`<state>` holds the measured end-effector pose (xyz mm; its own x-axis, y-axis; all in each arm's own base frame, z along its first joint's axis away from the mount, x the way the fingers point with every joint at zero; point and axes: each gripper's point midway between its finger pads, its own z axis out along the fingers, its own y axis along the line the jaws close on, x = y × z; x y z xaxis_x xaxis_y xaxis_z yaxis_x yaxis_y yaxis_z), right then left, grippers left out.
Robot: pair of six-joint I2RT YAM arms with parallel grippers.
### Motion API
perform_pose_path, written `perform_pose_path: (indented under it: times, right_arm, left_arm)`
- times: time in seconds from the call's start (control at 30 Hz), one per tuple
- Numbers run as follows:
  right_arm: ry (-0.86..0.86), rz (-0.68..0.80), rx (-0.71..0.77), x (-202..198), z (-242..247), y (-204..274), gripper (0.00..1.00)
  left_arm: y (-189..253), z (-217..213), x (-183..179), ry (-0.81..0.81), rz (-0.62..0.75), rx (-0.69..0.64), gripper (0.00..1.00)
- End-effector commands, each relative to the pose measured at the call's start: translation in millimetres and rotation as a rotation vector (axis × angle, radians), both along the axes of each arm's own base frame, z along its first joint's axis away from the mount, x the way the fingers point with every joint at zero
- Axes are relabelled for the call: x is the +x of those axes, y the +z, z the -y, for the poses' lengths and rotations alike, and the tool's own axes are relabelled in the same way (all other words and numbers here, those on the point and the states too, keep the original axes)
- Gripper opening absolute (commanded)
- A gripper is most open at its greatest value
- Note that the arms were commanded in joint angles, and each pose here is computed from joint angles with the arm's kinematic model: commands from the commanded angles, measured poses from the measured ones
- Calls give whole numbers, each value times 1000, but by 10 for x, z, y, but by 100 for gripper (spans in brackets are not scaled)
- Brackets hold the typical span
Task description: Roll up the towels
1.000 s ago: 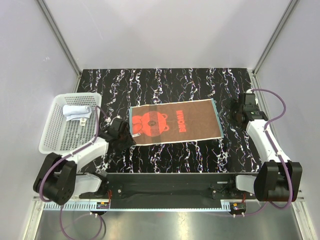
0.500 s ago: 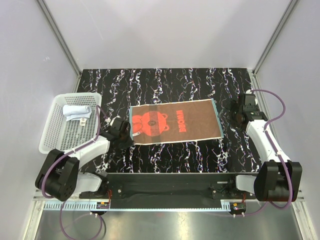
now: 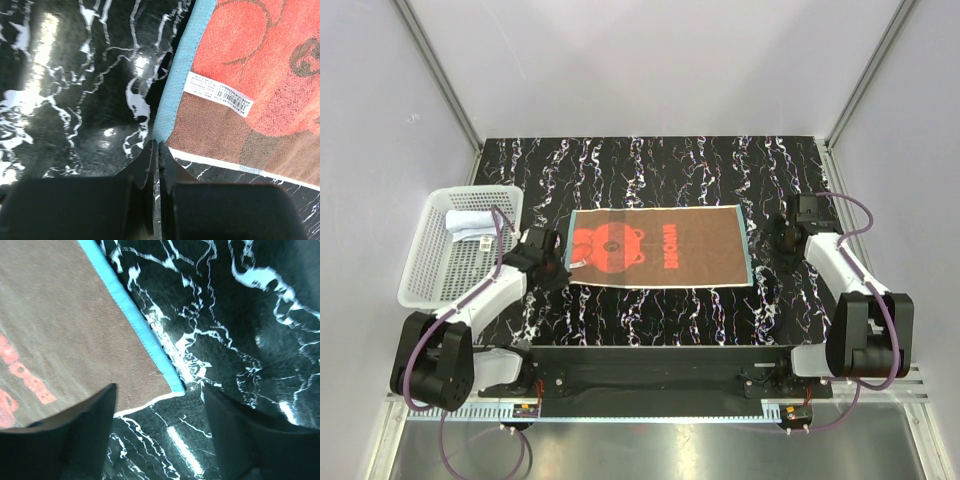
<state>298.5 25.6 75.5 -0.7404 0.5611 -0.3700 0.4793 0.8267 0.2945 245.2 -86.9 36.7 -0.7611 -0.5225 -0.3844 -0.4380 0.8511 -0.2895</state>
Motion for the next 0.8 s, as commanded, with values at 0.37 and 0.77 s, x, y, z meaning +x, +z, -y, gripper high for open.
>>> perform_pose_path:
  times: [0.37, 0.77]
  right_arm:
    - [-17, -140, 136, -386, -243, -459, 52]
    - [-9, -184, 143, -392, -276, -630, 37]
  left_arm:
    - [61, -13, 111, -24, 40, -30, 0]
    - [72, -7, 130, -29, 47, -37, 0]
